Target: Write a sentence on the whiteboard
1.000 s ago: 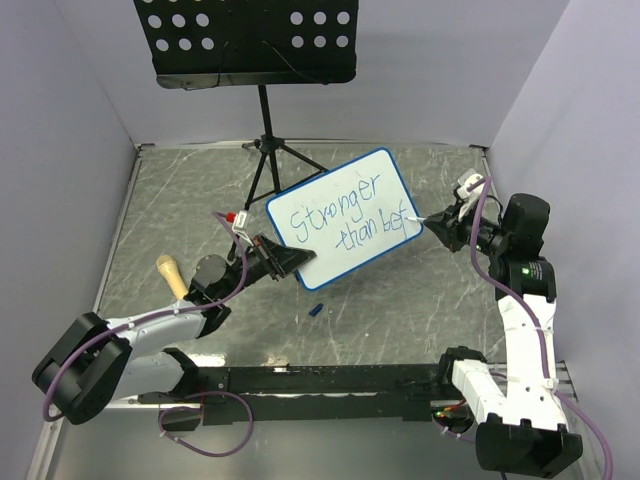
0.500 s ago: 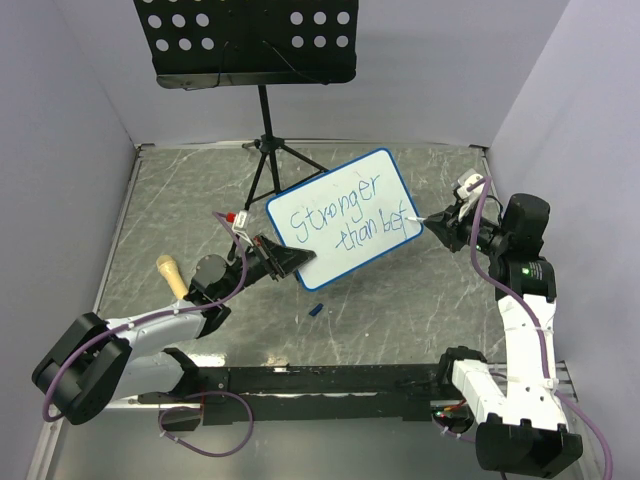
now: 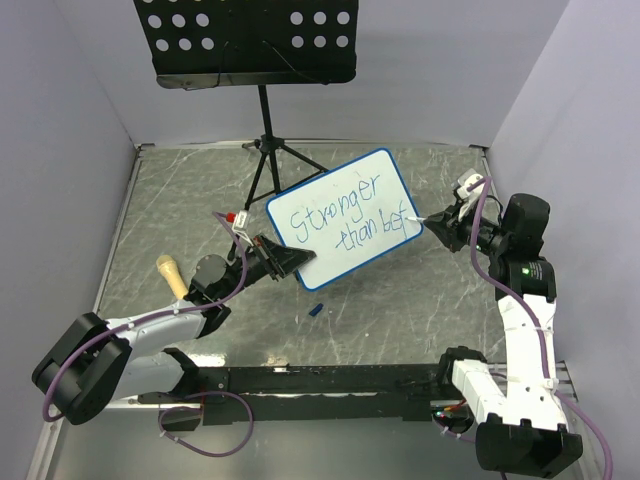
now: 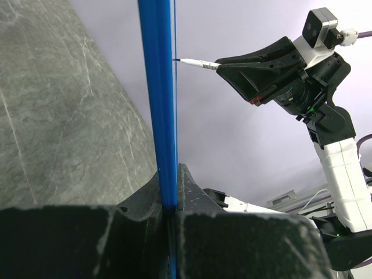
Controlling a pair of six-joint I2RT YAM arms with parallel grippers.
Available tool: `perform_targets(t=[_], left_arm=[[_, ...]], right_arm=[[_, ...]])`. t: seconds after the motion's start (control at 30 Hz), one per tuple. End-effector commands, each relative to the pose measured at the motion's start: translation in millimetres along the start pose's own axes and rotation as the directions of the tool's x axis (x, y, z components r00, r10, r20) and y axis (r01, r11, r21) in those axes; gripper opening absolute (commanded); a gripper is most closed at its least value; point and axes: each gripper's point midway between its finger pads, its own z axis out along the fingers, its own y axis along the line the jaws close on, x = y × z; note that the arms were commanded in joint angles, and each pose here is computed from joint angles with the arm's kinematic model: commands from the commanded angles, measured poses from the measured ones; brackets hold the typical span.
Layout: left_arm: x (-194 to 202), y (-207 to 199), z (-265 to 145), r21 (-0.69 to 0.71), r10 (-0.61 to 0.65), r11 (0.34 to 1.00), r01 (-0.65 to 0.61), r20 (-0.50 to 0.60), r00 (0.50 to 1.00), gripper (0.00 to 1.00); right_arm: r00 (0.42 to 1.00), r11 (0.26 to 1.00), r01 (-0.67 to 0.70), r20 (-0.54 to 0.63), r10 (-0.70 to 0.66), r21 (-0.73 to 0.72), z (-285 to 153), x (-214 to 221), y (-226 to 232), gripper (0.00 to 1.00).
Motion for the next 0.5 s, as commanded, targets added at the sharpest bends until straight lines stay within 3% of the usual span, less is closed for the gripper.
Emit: perform_targets(t=[0.0, 0.47], left_arm=[[-26.4, -50.0, -1.0, 0.17, 0.063, 0.982, -0.08, 0.1, 0.993, 0.01], [-26.5, -49.1, -0.3, 0.167, 0.062, 0.983, -0.078, 0.099, 0.993, 0.01]], right_arm=[[0.999, 1.0, 0.025, 0.025, -0.025, -0.004, -2.1, -9.6, 0.0, 0.0], [0.999, 1.0, 0.026, 0.027, -0.026, -0.005, -1.6, -10.3, -0.6, 0.0]])
